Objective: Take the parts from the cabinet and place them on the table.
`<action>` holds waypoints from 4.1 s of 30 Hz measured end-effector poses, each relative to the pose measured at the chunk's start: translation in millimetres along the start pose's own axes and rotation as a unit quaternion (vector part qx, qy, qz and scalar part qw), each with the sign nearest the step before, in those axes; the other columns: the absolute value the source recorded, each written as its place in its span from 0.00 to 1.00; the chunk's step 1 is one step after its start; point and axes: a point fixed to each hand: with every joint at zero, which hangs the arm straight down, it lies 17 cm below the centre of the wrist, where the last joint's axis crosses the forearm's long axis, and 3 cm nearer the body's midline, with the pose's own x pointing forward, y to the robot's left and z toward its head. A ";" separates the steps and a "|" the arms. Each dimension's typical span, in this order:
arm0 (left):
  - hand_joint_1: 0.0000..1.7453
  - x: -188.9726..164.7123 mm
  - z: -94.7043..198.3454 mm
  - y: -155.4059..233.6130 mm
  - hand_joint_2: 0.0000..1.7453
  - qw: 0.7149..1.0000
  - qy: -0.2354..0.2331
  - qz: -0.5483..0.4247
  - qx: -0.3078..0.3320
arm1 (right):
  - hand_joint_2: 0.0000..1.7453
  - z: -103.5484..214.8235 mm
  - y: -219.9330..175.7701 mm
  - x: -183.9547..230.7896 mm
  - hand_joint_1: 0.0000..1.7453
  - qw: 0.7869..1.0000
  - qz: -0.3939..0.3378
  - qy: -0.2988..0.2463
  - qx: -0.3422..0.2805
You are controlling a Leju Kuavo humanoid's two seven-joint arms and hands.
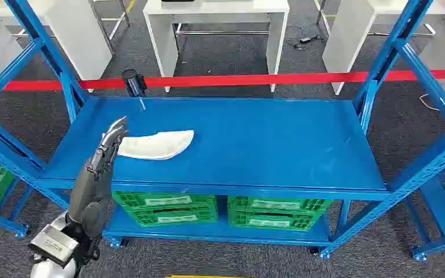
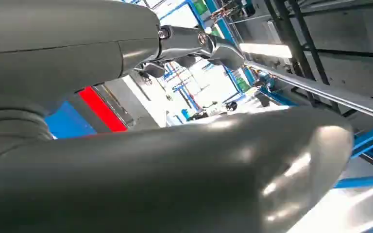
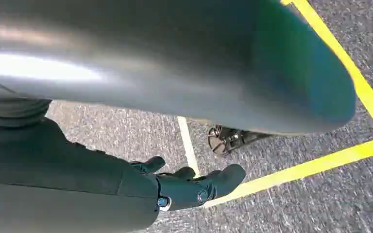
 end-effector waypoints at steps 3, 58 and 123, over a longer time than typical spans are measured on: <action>0.00 0.4 0.0 -0.2 0.00 1.000 -0.001 0.000 0.000 | 0.00 0.1 1.2 -0.7 0.00 1.000 0.000 0.001 0.001; 0.00 -215.9 143.3 56.0 1.00 0.798 0.324 -0.482 -0.159 | 0.00 0.0 -3.2 -4.2 0.00 0.999 0.029 0.014 0.003; 1.00 -91.1 31.4 3.1 1.00 0.998 0.060 -0.005 -0.025 | 0.00 0.4 -0.7 -1.5 0.00 0.998 0.058 0.000 0.011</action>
